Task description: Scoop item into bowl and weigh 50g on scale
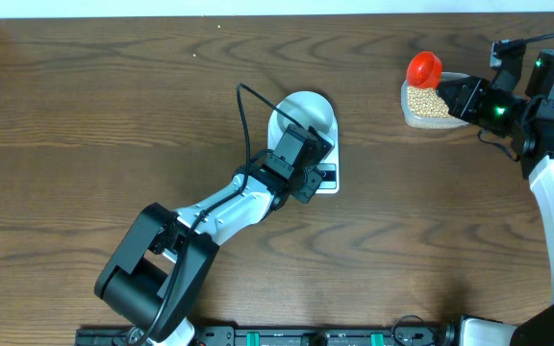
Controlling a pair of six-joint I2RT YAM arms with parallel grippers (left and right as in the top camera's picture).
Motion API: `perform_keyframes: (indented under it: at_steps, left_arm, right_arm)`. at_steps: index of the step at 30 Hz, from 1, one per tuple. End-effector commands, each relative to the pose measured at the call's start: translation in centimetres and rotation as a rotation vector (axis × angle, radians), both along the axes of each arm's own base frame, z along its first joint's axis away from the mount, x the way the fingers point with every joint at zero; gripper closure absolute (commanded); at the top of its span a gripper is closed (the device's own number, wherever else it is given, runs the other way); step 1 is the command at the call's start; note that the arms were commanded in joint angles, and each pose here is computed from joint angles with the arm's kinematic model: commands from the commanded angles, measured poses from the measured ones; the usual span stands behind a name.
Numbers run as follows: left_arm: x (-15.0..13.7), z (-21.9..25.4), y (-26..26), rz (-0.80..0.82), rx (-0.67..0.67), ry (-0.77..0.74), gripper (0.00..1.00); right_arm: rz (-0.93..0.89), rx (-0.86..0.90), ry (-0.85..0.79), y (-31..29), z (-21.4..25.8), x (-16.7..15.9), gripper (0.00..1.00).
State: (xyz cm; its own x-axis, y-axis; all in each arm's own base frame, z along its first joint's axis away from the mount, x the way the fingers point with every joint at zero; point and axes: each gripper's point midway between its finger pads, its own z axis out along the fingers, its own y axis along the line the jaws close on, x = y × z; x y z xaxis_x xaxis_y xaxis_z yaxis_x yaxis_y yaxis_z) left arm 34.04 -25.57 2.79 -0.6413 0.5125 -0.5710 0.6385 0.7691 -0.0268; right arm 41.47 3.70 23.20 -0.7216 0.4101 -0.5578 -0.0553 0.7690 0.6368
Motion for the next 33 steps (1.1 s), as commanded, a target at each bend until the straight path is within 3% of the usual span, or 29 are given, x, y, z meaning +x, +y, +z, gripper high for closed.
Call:
perform_keyframes:
  at_steps: [1,33]
  left_arm:
    - [0.1,-0.5,0.3,-0.004,0.024,-0.011,0.93]
    - [-1.1,-3.1,1.0,-0.002,0.071,0.068,0.93]
  right_arm:
    - [0.009,-0.018,-0.037,-0.2,1.1,0.1,0.99]
    - [0.017,-0.033,-0.040,-0.2,1.0,0.1,0.99]
